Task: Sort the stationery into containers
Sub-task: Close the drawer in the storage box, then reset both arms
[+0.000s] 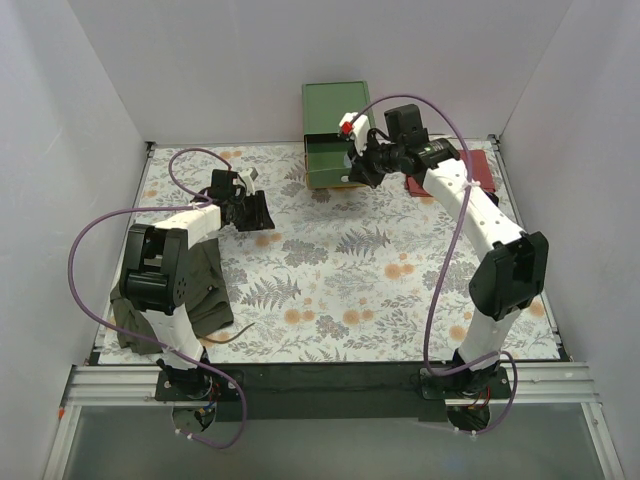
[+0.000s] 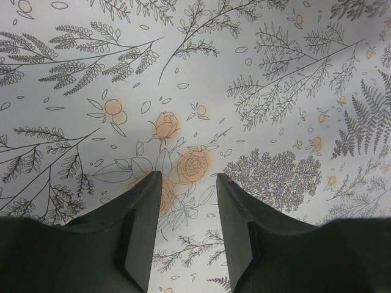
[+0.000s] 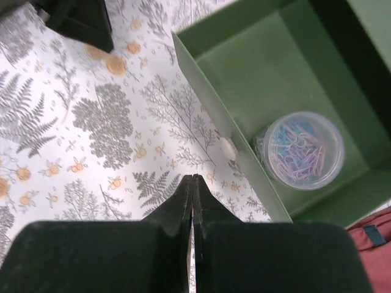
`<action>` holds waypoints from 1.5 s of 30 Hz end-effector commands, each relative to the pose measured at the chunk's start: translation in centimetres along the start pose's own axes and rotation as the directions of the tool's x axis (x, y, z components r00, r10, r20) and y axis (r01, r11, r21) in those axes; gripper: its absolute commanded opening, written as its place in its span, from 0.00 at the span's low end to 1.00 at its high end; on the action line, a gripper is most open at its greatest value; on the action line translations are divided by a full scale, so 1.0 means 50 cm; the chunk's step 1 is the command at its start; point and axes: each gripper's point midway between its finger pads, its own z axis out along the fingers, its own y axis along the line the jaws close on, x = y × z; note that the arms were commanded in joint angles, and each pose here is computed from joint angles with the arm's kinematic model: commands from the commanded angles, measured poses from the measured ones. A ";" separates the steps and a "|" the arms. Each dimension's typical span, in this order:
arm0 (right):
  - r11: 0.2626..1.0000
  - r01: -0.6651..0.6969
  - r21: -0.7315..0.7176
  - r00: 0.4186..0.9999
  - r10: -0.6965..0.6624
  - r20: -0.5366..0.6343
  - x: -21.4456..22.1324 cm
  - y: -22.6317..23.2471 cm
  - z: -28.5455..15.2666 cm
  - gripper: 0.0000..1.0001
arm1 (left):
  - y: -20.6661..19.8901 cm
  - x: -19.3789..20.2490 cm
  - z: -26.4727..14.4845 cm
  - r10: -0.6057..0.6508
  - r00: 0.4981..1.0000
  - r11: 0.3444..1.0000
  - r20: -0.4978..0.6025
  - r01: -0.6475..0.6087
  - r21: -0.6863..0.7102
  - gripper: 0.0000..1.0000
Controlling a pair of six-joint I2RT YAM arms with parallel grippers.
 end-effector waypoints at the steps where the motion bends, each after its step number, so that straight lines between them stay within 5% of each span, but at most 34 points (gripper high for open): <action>1: 0.999 0.038 0.015 0.997 -0.037 -0.065 0.037 -0.017 0.023 0.01 | -0.021 -0.028 -0.031 0.035 0.998 0.999 0.059 -0.036 0.005 0.40; 29: 0.907 0.108 0.408 0.993 -0.118 0.001 -0.042 -0.291 0.154 0.01 | -0.010 -0.035 -0.014 0.045 0.998 0.999 0.050 -0.045 -0.015 0.40; 40: 0.876 0.053 0.478 0.996 -0.082 0.039 -0.052 -0.315 0.135 0.01 | -0.006 -0.038 -0.015 0.049 0.998 0.999 0.050 -0.048 -0.026 0.40; 45: 0.935 -0.019 0.355 1.000 0.020 0.001 -0.010 -0.216 0.080 0.01 | -0.007 -0.032 -0.036 0.079 0.997 0.997 0.018 -0.078 -0.016 0.40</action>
